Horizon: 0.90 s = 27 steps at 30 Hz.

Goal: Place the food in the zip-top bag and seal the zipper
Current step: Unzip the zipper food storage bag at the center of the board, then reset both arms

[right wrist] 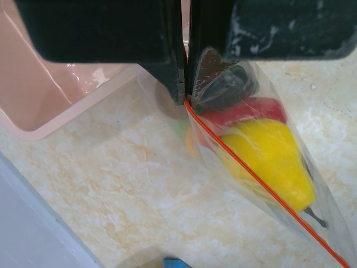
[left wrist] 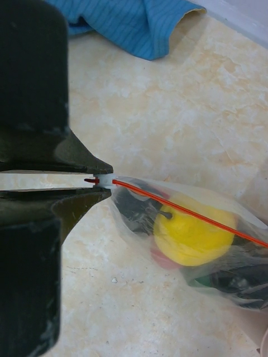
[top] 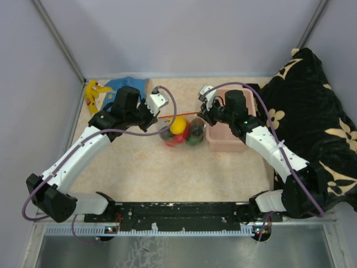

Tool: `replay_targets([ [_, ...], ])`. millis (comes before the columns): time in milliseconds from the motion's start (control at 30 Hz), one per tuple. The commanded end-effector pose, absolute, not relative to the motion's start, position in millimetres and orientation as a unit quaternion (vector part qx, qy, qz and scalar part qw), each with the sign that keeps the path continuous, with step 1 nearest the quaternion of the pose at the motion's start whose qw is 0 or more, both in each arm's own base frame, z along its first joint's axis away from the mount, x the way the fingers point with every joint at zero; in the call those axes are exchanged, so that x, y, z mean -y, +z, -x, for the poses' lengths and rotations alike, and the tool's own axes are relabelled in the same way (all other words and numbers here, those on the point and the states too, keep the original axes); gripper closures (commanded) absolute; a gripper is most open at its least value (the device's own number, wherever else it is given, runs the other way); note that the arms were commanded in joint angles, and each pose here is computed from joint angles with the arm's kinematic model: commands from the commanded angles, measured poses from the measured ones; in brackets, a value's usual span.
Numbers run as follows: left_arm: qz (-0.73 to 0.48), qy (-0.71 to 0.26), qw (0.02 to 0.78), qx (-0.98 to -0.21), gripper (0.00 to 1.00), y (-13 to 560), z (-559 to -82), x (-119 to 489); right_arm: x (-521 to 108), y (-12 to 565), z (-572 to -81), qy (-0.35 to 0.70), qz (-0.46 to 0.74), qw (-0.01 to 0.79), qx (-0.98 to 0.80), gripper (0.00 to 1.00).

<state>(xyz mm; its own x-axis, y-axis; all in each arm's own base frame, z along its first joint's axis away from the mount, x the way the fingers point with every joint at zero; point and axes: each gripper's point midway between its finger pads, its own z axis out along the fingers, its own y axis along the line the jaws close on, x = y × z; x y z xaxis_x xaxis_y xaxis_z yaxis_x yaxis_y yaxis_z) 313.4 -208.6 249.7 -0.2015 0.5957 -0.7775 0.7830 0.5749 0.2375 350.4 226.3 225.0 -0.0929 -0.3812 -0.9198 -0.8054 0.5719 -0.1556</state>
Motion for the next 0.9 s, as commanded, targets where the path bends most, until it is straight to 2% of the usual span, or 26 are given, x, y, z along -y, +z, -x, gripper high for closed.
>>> replay_targets([
  [0,-0.411,-0.076,0.433,-0.798,0.98,246.7,-306.6,179.4,-210.1,251.4,-369.2,0.164,0.396,0.564,-0.705,1.0],
  [300,-0.367,-0.125,0.42,-0.821,1.0,233.4,-292.4,181.4,-235.4,266.6,-363.7,0.227,0.397,0.569,-0.684,1.0],
  [333,-0.355,-0.127,0.42,-0.825,1.0,232.2,-293.7,179.6,-236.9,270.4,-364.5,0.233,0.391,0.572,-0.683,0.96],
  [433,-0.314,-0.141,0.417,-0.841,1.0,229.3,-299.7,174.0,-237.9,286.0,-367.7,0.243,0.365,0.587,-0.68,0.73],
  [567,-0.234,-0.179,0.4,-0.868,1.0,225.3,-310.0,155.9,-224.9,304.0,-377.9,0.223,0.307,0.605,-0.7,0.56],
  [733,-0.164,-0.223,0.37,-0.887,1.0,216.6,-307.1,145.4,-198.9,313.7,-381.8,0.182,0.245,0.606,-0.734,0.41],
  [867,-0.125,-0.244,0.357,-0.893,0.96,215.7,-303.0,144.8,-176.9,313.9,-377.5,0.152,0.204,0.614,-0.747,0.36],
])
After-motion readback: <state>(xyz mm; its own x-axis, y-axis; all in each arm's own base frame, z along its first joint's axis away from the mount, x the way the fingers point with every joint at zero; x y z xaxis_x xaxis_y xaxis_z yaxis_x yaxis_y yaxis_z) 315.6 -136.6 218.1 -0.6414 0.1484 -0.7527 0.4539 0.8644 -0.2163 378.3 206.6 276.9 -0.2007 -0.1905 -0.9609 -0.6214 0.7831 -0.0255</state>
